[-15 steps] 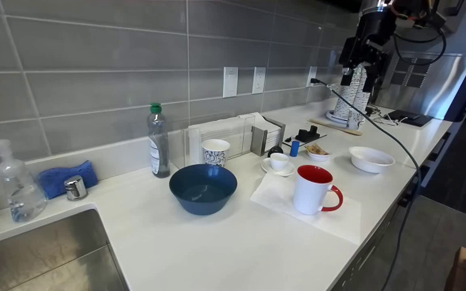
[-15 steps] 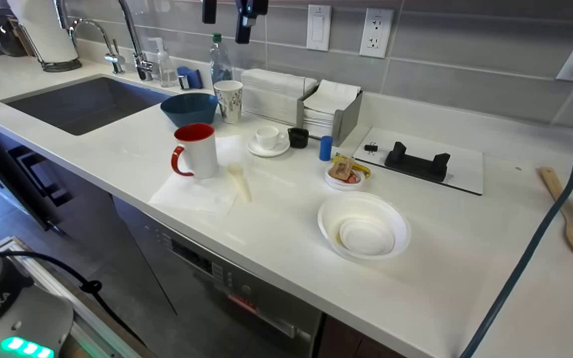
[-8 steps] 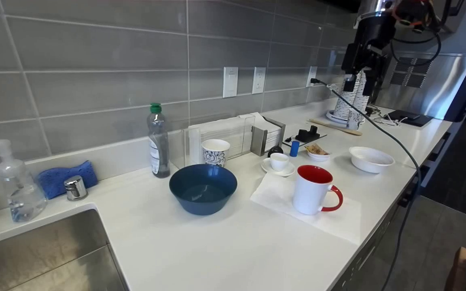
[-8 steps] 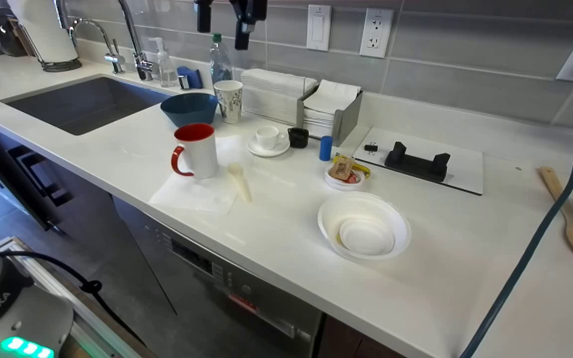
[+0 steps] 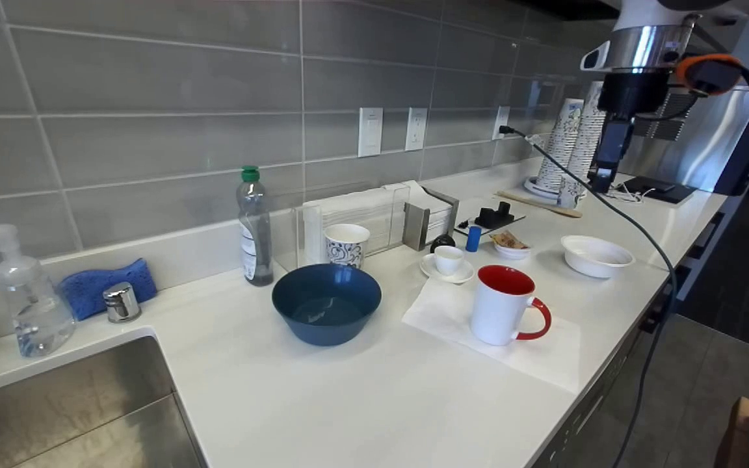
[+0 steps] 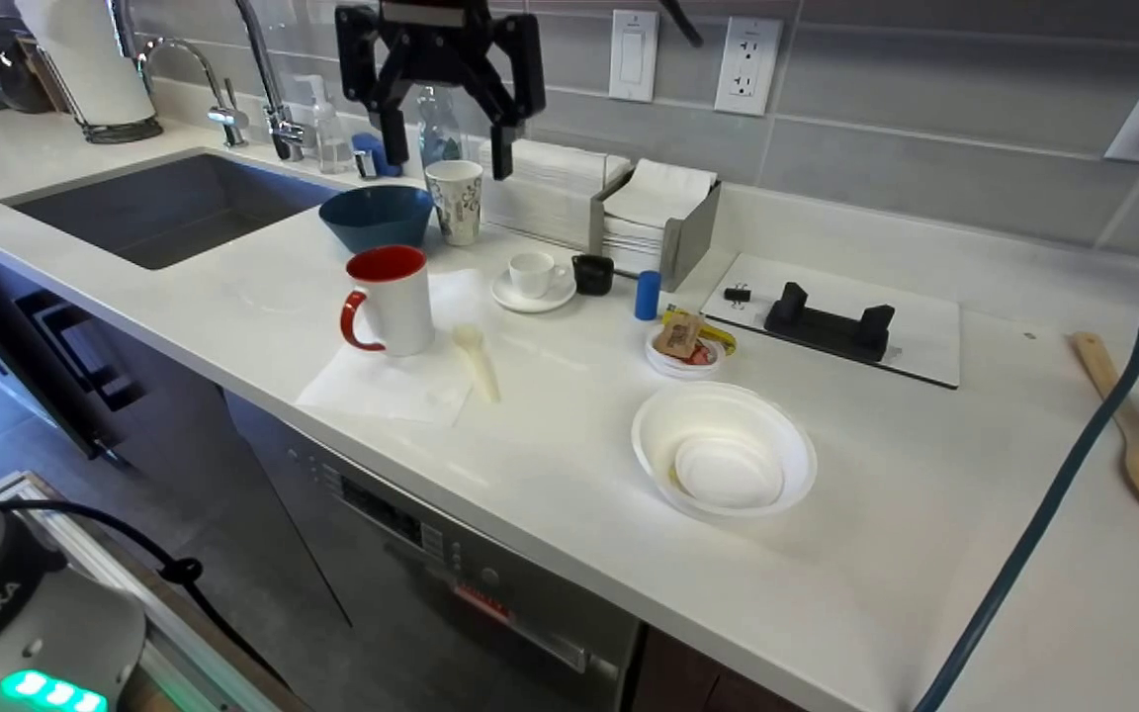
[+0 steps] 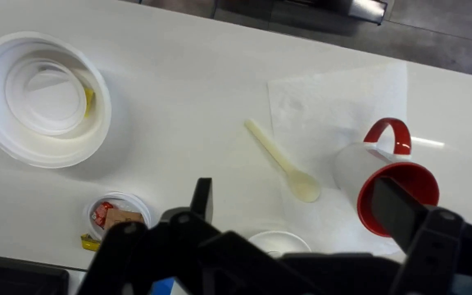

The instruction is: Use the white spoon to place some of the contents from the blue bowl into the white teacup.

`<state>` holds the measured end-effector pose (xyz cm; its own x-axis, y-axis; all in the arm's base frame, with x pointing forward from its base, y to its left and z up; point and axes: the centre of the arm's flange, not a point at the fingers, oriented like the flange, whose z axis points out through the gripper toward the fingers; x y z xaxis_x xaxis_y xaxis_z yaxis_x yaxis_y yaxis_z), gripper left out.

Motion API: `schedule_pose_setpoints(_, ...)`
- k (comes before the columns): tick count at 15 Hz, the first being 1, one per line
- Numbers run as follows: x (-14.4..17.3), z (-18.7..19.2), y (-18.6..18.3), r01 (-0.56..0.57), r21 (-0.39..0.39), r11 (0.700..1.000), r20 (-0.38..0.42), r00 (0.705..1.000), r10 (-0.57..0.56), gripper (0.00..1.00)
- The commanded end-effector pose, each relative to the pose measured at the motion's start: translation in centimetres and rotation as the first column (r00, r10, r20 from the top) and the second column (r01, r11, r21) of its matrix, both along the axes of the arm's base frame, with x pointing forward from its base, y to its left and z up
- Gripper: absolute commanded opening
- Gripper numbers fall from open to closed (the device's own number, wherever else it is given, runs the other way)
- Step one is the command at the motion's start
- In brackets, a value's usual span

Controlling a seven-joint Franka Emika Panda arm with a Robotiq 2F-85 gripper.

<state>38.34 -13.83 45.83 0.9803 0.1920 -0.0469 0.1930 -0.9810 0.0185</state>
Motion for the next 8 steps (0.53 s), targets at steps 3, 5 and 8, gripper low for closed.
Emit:
schedule_pose_setpoints(3,-0.26,-0.51,-0.3,-0.002,0.005,1.0,0.0,1.0,0.002,1.0)
schedule_pose_setpoints(5,-0.13,-0.38,-0.04,-0.006,0.001,1.0,0.002,1.0,0.006,1.0)
schedule_pose_setpoints(8,0.07,-0.78,0.48,-0.051,-0.022,0.998,0.005,0.999,0.052,1.0)
